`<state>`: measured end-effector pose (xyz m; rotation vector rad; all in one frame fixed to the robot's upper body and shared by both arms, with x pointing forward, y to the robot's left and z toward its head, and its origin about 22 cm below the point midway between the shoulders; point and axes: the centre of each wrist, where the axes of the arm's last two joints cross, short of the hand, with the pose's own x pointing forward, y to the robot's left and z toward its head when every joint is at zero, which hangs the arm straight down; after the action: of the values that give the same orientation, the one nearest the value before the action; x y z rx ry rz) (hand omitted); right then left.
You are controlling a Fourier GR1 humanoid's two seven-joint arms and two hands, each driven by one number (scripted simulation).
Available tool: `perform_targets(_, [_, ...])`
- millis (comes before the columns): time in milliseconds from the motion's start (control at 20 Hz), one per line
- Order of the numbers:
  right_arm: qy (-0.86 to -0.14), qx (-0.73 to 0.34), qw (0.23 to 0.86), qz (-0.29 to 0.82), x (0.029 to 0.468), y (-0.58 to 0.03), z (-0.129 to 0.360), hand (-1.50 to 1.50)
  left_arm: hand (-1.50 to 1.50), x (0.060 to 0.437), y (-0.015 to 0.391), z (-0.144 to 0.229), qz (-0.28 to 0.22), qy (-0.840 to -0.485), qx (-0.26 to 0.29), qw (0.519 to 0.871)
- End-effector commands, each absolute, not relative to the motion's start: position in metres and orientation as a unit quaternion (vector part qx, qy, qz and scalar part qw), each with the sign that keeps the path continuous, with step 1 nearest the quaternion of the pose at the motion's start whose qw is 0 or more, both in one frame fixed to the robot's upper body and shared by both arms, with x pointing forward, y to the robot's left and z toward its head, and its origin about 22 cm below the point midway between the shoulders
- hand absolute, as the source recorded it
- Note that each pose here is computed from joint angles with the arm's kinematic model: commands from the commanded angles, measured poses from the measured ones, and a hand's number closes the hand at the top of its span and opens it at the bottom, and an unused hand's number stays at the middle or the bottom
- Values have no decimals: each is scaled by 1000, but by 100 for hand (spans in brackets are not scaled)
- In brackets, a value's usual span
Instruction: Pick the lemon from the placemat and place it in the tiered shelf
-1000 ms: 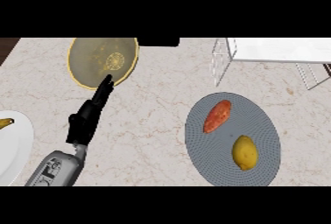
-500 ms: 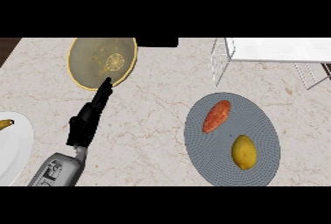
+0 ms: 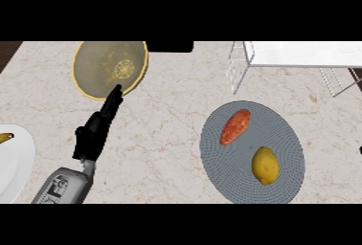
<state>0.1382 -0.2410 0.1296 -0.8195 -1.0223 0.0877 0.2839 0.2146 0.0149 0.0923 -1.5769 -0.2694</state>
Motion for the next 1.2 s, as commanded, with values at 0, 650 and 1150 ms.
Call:
perform_targets(0, [-422,-387,820,6,141,-223,145,-150,0,287,212,22,-116,-711,49,692])
perform_targets(650, [-403,-399,824,13,166,-198,116,-150,0,281,219,15,-121,-710,50,692])
perform_targets(1150, [-366,-398,840,36,170,-196,100,-150,0,293,233,31,-117,-708,55,695])
